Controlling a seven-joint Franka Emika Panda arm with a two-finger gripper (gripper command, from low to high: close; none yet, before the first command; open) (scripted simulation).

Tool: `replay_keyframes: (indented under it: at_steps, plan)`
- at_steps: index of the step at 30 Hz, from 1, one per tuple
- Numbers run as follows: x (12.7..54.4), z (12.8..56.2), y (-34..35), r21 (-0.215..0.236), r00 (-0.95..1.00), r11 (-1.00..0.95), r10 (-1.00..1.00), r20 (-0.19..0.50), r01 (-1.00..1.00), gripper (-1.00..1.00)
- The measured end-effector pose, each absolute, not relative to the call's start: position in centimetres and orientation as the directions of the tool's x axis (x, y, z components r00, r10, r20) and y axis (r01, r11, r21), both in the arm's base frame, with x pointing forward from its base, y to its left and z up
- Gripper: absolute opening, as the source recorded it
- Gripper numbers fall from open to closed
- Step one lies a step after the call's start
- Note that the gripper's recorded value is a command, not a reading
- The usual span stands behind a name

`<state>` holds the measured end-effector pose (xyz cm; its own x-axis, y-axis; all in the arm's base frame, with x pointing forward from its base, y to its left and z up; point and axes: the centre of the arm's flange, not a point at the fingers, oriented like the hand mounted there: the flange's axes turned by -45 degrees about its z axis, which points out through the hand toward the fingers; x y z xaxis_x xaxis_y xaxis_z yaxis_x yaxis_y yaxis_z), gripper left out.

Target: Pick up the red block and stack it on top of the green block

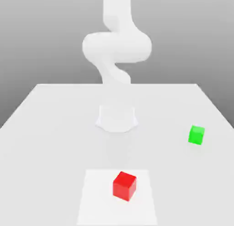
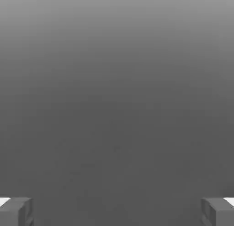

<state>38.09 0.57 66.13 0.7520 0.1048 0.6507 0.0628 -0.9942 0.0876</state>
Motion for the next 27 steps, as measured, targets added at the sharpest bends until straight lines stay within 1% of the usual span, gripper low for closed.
replay_keyframes:
  at_steps: [2,4,5,7,9,11,13,15,17,20,21,26,27]
  plan:
    - [40.7,61.4,1.0,0.161,0.790,-0.976,0.211,0.575,0.144,0.00]
    - [42.6,56.7,1.2,0.211,0.812,-0.950,0.306,0.497,0.230,0.00]
    - [43.4,54.4,1.2,0.229,0.818,-0.934,0.351,0.456,0.274,0.00]
    - [44.5,49.8,1.3,0.251,0.818,-0.897,0.437,0.374,0.364,0.00]
    - [45.1,45.1,1.3,0.255,0.804,-0.852,0.518,0.292,0.457,0.00]
    - [45.2,40.5,1.3,0.242,0.775,-0.801,0.594,0.215,0.548,0.00]
    - [44.8,36.0,1.3,0.213,0.732,-0.744,0.666,0.146,0.634,0.00]
    - [44.0,31.7,1.4,0.170,0.676,-0.680,0.732,0.088,0.714,0.00]
    - [42.8,27.6,1.6,0.115,0.609,-0.609,0.792,0.043,0.784,0.00]
    - [40.4,22.2,2.2,0.026,0.499,-0.499,0.867,0.007,0.866,0.00]
    - [40.1,20.9,2.3,0.013,0.483,-0.483,0.875,0.005,0.875,0.00]
    - [39.8,15.6,2.2,0.001,0.471,-0.471,0.882,0.002,0.882,0.00]
    - [39.7,14.8,2.2,0.001,0.471,-0.471,0.882,0.001,0.882,-1.00]
